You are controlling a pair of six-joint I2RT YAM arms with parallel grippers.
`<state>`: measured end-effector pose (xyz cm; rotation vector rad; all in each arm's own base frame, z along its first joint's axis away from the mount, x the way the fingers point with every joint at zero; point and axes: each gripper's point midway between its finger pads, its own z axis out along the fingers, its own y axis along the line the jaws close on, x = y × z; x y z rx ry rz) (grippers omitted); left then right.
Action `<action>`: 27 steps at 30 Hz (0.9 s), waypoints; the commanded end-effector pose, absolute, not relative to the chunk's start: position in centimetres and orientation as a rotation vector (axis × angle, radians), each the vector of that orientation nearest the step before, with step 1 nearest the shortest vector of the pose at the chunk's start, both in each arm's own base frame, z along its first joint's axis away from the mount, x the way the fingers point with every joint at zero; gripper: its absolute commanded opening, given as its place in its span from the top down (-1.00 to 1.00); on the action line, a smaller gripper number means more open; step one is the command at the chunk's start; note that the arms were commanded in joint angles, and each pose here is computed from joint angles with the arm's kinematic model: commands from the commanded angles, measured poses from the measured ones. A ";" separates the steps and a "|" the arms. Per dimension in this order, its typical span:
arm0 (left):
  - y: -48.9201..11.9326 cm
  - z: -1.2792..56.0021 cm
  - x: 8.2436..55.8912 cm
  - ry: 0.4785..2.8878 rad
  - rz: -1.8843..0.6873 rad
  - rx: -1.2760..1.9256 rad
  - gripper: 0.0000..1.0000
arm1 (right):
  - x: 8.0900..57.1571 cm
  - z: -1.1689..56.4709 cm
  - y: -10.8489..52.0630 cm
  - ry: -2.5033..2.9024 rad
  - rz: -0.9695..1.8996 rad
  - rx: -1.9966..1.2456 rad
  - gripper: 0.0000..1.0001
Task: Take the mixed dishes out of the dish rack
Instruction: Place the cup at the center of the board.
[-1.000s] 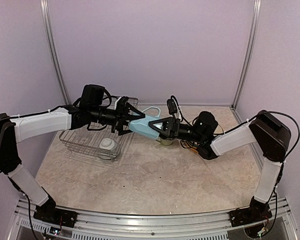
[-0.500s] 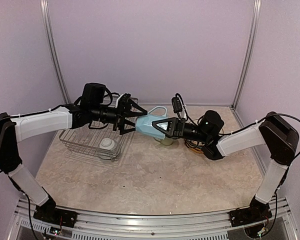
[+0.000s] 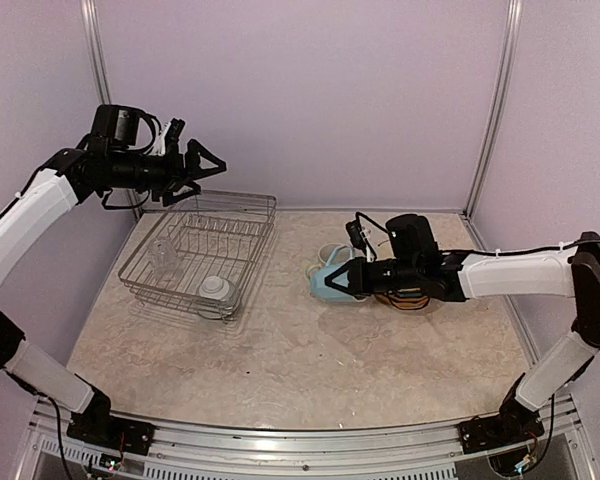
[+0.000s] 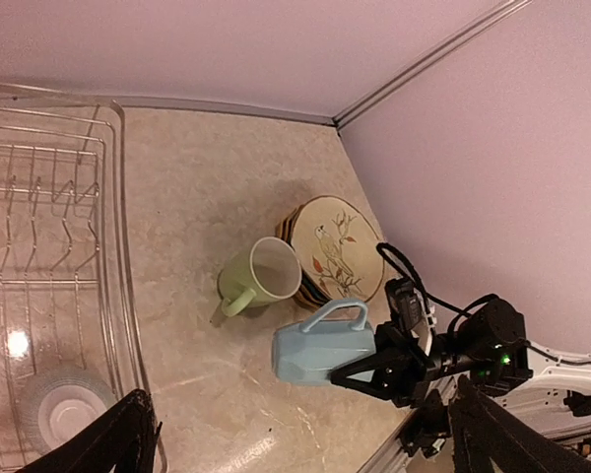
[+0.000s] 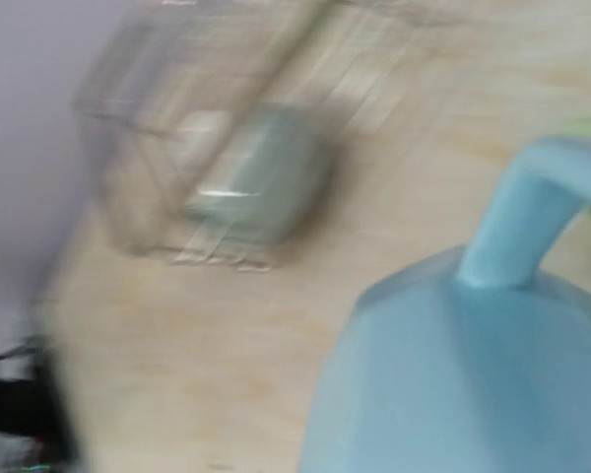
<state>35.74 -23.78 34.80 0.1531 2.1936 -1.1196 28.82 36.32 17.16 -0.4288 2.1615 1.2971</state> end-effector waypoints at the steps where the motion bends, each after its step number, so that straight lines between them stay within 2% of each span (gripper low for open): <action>1: -19.6 35.4 35.3 2.215 -0.785 0.201 -0.98 | 29.4 16.6 32.0 2.310 0.778 -0.514 1.00; 6: -16.0 35.3 36.4 2.142 -0.539 0.174 -0.98 | 29.3 15.1 30.2 2.434 0.519 -0.527 1.00; 15: -14.7 33.6 35.7 2.129 -0.575 0.169 -0.98 | 31.2 11.5 28.6 2.600 0.127 -0.632 1.00; 24: -13.5 33.2 35.8 2.141 -0.576 0.139 -0.98 | 32.2 9.7 29.3 2.675 0.036 -0.668 1.00; 27: -12.6 33.1 36.2 2.143 -0.582 0.093 -0.98 | 32.2 8.9 29.3 2.690 0.029 -0.670 0.94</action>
